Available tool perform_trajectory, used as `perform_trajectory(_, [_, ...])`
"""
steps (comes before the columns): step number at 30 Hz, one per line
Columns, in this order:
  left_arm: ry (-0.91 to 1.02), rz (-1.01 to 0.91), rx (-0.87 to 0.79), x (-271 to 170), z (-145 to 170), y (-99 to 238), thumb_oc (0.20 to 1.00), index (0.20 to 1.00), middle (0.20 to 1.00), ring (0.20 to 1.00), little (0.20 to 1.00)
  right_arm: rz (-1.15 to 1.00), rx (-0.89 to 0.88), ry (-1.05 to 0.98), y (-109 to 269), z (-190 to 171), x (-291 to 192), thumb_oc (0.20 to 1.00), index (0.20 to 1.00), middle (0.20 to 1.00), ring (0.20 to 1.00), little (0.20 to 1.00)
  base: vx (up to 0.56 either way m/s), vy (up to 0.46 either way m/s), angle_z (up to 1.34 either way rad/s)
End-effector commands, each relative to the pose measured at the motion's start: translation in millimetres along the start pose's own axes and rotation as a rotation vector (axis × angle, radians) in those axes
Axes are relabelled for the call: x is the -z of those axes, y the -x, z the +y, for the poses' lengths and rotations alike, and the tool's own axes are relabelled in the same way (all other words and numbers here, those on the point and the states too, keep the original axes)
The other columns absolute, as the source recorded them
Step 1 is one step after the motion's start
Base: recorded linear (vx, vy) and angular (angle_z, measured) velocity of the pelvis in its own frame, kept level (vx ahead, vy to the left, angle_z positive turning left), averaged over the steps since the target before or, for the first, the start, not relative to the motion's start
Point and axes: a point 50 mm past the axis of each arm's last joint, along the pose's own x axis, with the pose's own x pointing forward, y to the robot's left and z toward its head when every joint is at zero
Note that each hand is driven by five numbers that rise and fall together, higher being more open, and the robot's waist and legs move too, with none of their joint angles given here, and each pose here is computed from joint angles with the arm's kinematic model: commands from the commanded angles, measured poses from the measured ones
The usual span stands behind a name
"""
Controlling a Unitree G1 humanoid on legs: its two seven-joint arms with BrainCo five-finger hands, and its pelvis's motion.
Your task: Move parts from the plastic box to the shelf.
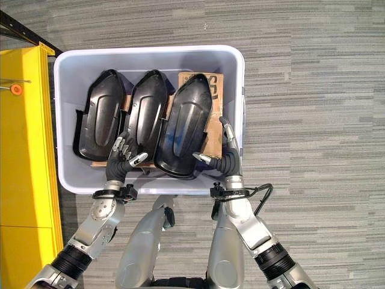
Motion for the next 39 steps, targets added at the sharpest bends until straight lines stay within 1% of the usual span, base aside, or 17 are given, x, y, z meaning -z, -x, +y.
perform_trajectory(1, [-0.004,-0.082,0.029,-15,0,3,1.000,1.000,1.000,1.000,1.000,-0.080,0.041,-0.068,-3,-3,-15,1.000,1.000,1.000,1.000,1.000,0.00,0.000,0.00])
perform_trajectory(11, [-0.005,-0.085,0.031,-15,-1,4,1.000,1.000,1.000,1.000,1.000,-0.011,0.024,-0.076,1,2,-3,1.000,1.000,1.000,1.000,1.000,0.02,0.001,0.00])
perform_trajectory(23, [-0.004,-0.067,0.021,-12,-1,4,1.000,1.000,1.000,1.000,1.000,0.126,0.001,-0.116,8,14,19,1.000,1.000,1.000,1.000,1.000,0.00,0.000,0.00])
perform_trajectory(31, [0.004,-0.059,0.028,-11,-4,3,1.000,1.000,1.000,1.000,1.000,0.210,-0.039,-0.178,8,32,29,1.000,1.000,1.000,1.000,1.000,0.00,0.000,0.00])
perform_trajectory(39, [0.016,-0.051,0.026,-10,-6,3,1.000,1.000,1.000,1.000,1.000,0.287,-0.036,-0.207,5,44,39,1.000,1.000,1.000,1.000,1.000,0.00,0.000,0.00])
